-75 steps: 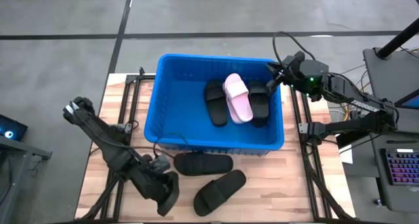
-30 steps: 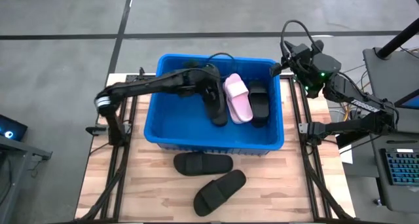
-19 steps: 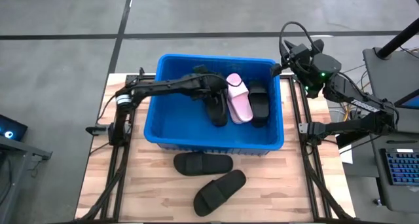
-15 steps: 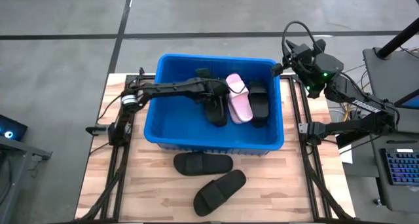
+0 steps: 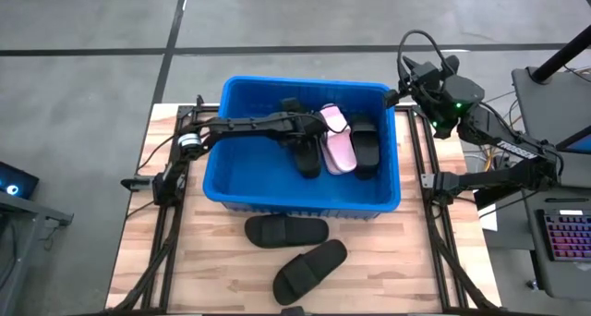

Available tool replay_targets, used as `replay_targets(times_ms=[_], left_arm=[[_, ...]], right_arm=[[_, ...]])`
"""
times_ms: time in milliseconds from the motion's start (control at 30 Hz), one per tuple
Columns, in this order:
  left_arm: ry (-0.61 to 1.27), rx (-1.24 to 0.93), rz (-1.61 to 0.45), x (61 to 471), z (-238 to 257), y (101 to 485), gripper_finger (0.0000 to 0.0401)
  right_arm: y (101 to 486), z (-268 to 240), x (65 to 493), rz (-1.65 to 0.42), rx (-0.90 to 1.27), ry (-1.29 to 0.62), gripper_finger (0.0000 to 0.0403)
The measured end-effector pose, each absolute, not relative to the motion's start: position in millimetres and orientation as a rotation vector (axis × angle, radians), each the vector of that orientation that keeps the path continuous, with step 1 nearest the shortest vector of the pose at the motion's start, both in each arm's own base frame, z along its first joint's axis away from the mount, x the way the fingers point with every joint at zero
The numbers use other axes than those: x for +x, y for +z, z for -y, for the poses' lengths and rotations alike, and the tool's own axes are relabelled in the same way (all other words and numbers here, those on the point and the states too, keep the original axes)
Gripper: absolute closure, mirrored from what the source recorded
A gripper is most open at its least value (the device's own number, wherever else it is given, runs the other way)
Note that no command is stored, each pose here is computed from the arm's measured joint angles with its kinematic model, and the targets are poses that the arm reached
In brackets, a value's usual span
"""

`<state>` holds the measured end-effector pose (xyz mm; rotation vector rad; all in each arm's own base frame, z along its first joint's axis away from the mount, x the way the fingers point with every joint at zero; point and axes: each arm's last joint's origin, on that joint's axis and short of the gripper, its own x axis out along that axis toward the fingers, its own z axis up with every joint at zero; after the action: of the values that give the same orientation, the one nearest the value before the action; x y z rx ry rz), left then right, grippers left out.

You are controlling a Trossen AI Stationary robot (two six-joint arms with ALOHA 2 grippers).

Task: Pick and place slides into bin
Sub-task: Put the black slide into the blue bin

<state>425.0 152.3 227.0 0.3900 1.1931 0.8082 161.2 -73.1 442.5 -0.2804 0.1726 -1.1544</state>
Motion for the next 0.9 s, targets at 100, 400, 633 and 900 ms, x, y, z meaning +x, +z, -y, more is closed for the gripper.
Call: replay_targets(times_ms=[100,400,633,900], left_arm=[[0.813,0.387,-1.186,428.5,-155.7,219.9,0.0401],[0.799,0.402,-1.196,429.6,-157.4,213.2,0.0400],[0.802,0.396,-1.191,429.7,-160.0,214.5,0.0333],[0.769,0.382,-1.193,429.0,-161.2,220.1,0.0201]], right_arm=[[442.6,73.1,161.0,-0.172,-0.280,-1.155,0.0346],[442.7,73.0,160.9,-0.163,-0.267,-1.156,0.0346],[442.7,73.0,160.9,-0.163,-0.267,-1.156,0.0346],[442.7,73.0,160.9,-0.167,-0.274,-1.155,0.0346]])
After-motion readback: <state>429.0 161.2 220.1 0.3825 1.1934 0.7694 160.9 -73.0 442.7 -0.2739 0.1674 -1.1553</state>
